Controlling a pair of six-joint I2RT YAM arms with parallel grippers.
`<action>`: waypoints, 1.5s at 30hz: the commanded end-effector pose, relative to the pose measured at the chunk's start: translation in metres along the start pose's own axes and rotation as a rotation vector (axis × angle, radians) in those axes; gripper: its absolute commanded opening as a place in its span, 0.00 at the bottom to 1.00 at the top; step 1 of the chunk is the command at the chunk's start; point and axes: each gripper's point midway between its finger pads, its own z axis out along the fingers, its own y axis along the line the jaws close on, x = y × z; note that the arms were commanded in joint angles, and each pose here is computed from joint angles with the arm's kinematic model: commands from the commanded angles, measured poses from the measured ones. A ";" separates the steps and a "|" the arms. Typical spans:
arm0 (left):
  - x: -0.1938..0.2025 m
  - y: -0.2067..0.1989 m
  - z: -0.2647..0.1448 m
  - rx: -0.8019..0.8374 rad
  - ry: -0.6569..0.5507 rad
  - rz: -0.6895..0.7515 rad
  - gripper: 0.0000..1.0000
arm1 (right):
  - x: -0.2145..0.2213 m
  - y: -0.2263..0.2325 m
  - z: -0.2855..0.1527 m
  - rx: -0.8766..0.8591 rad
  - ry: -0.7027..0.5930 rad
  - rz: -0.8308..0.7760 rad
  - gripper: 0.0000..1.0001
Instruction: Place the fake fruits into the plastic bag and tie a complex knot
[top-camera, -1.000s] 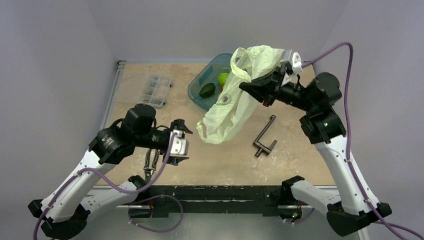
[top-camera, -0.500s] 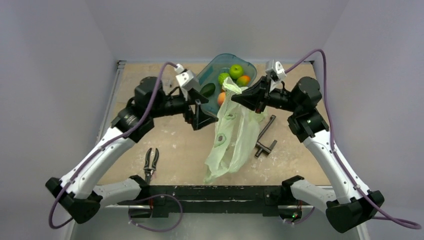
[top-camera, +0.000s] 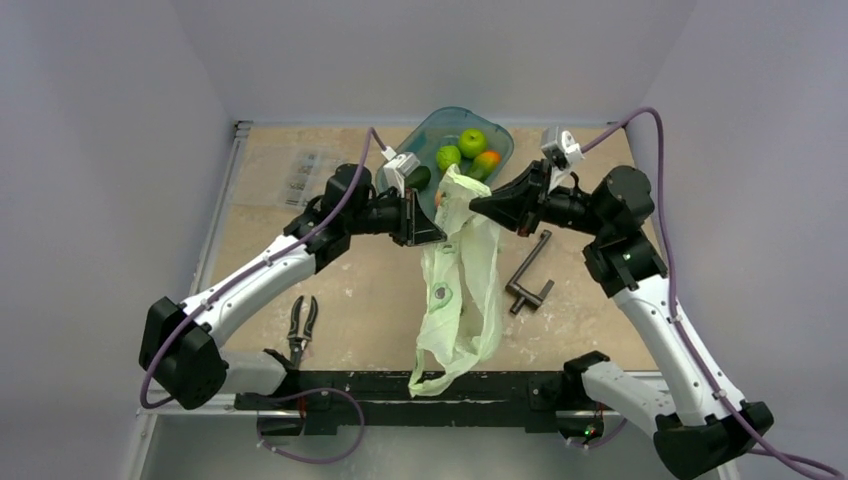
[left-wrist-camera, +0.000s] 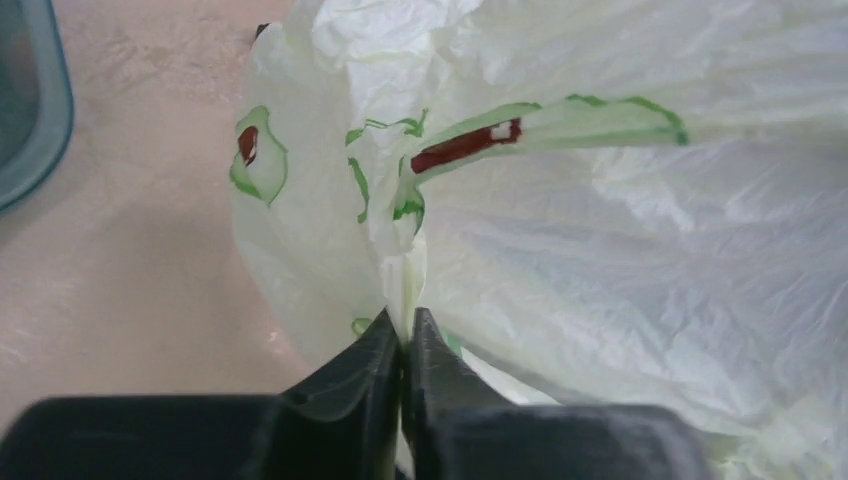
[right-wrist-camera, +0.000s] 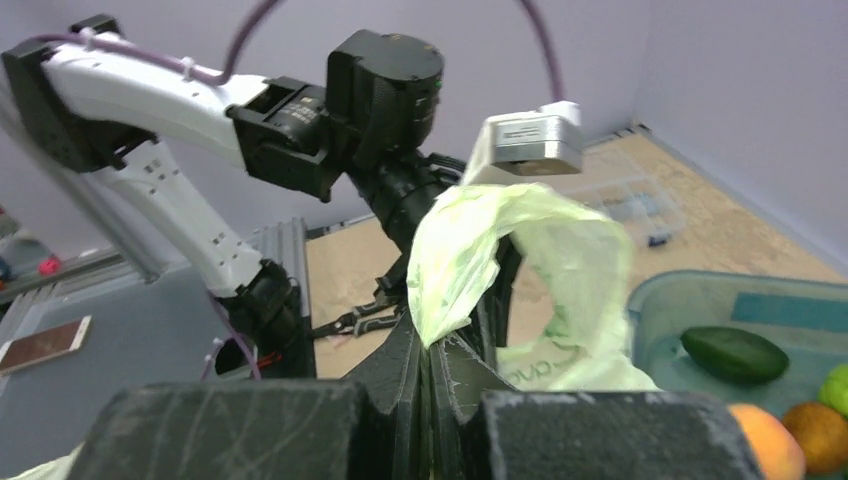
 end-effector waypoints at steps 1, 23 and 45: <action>-0.004 0.018 -0.021 0.028 -0.007 -0.090 0.00 | -0.017 -0.026 -0.037 0.238 0.043 -0.019 0.00; 0.002 0.096 -0.028 -0.059 0.004 -0.382 0.00 | 0.082 -0.092 -0.127 0.585 0.556 0.064 0.99; 0.007 0.131 -0.020 -0.086 0.084 -0.408 0.00 | 0.223 -0.054 -0.010 -0.059 0.923 -0.439 0.67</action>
